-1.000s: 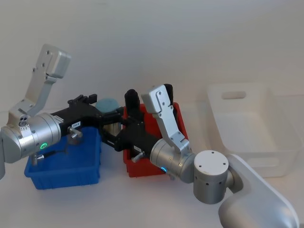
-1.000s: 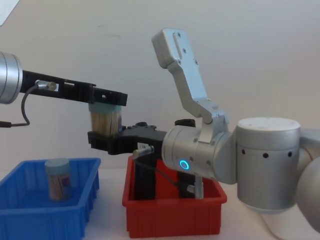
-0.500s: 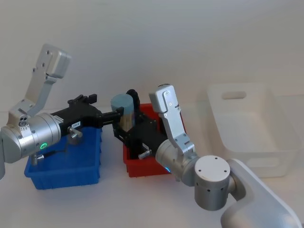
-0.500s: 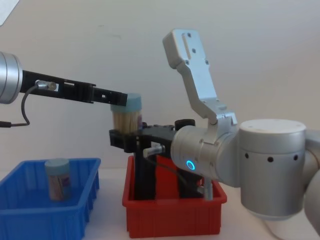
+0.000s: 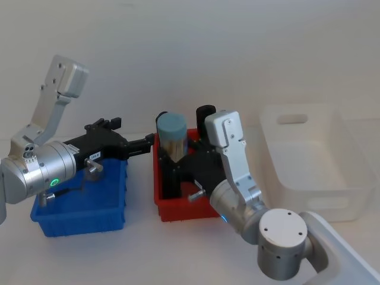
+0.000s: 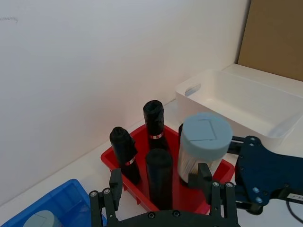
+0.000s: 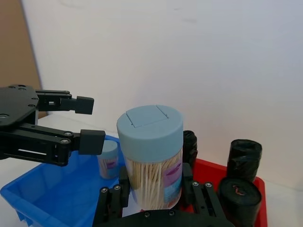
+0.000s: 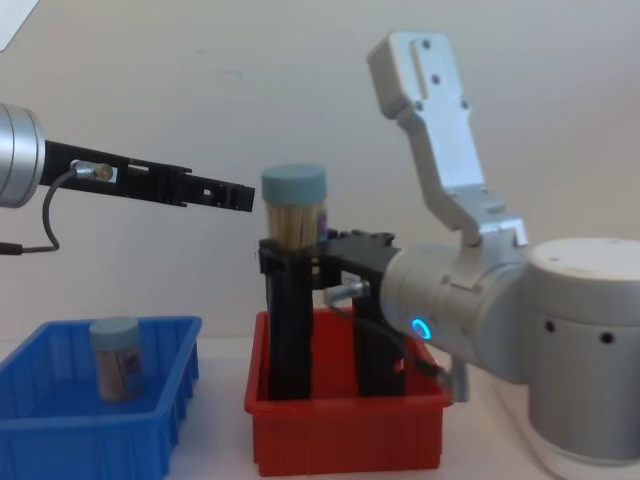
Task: Pick the cotton swabs from the blue box and place them into the white box.
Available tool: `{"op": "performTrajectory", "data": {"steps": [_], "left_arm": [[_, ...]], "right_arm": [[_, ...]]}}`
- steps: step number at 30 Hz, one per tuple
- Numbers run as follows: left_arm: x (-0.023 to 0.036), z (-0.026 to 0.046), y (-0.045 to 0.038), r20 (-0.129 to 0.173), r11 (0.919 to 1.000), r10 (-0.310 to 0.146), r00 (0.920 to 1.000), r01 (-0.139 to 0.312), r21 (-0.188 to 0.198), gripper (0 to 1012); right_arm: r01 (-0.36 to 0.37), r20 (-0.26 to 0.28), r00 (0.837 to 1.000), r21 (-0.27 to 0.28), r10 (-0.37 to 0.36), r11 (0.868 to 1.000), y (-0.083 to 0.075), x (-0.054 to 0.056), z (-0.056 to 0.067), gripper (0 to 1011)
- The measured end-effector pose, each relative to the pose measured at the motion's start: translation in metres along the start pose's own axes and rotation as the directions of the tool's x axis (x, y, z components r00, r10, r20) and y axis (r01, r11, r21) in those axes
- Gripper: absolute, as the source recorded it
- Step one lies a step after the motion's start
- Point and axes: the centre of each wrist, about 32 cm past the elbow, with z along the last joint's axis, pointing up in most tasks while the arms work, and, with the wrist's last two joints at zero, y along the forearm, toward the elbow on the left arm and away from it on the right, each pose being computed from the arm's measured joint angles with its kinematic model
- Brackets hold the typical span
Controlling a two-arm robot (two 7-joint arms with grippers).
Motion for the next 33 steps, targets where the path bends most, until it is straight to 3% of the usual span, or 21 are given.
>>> {"op": "performTrajectory", "data": {"steps": [13, 23, 33], "left_arm": [[0.0, 0.0, 0.0, 0.0, 1.0, 0.0, 1.0, 0.0, 0.0, 1004], [0.0, 0.0, 0.0, 0.0, 1.0, 0.0, 1.0, 0.0, 0.0, 1004], [0.0, 0.0, 0.0, 0.0, 1.0, 0.0, 1.0, 0.0, 0.0, 1004]], "right_arm": [[0.051, 0.03, 0.998, 0.068, -0.053, 0.996, -0.045, 0.013, 0.007, 636], [0.137, 0.038, 0.989, 0.086, -0.14, 0.987, -0.082, 0.035, 0.007, 636], [0.242, 0.041, 0.968, 0.078, -0.246, 0.967, -0.105, 0.064, 0.003, 636]]}}
